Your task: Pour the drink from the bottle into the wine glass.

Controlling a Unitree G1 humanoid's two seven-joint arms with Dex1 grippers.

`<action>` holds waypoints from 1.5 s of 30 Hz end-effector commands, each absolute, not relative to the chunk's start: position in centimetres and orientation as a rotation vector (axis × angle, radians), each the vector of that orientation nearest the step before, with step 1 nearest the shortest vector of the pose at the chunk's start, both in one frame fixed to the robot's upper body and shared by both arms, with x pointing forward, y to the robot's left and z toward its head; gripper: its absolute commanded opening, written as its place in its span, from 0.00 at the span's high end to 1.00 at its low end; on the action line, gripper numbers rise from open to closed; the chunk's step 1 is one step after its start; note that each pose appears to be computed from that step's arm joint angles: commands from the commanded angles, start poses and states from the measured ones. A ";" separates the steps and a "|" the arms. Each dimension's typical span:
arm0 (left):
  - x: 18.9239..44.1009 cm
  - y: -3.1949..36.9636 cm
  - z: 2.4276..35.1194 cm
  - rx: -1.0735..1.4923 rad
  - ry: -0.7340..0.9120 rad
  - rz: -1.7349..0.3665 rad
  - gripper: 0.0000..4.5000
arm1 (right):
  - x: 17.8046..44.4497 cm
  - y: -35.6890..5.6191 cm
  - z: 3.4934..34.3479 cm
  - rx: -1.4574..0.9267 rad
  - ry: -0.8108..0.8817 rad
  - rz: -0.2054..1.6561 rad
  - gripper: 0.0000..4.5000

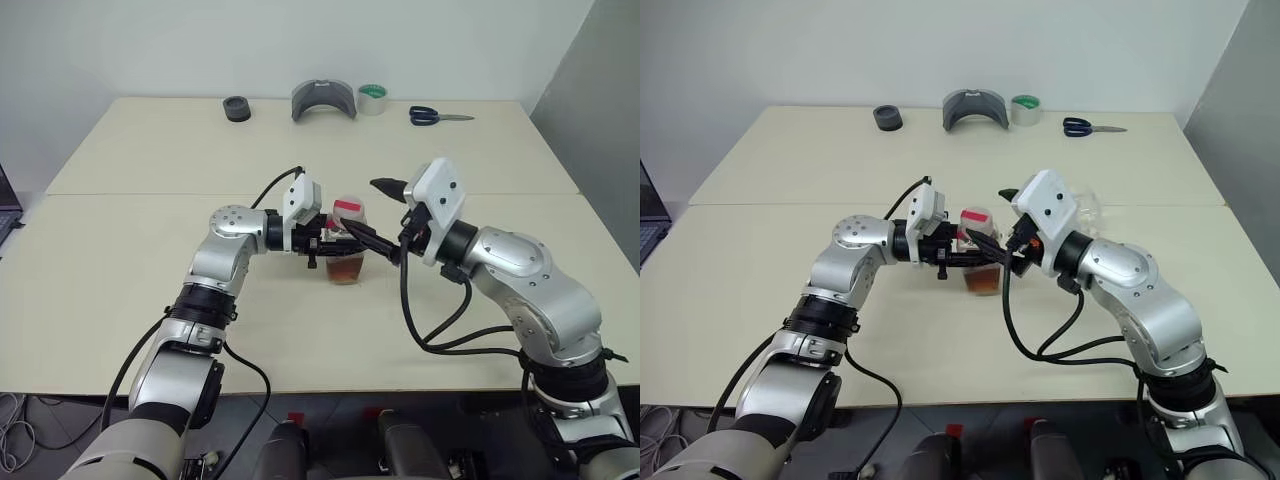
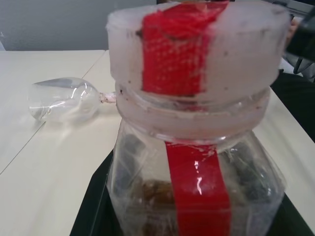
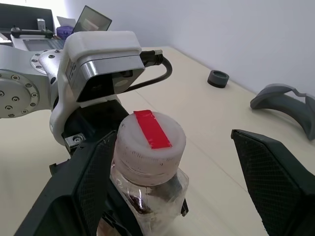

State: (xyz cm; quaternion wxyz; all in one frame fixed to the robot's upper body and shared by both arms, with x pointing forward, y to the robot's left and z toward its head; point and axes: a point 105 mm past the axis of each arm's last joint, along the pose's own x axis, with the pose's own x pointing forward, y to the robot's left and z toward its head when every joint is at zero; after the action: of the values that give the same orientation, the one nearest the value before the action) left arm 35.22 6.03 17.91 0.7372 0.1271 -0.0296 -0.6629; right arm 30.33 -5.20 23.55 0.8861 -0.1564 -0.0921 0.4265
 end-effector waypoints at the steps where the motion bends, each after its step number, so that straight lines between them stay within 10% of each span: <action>1: 35.0 6.0 19.7 0.318 -0.148 -1.469 0.62 | 30.7 -6.7 24.8 -0.334 -0.230 0.819 0.12; 45: 35.1 5.8 19.7 0.295 -0.155 -1.461 0.62 | 28.3 -4.7 25.2 -0.211 -0.183 0.997 0.12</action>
State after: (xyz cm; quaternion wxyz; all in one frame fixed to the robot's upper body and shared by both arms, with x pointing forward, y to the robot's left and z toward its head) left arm 35.30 6.07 17.84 0.7381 0.1277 -0.0332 -0.6616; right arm 28.50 -4.72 24.05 0.8685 -0.1002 -0.0686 0.4807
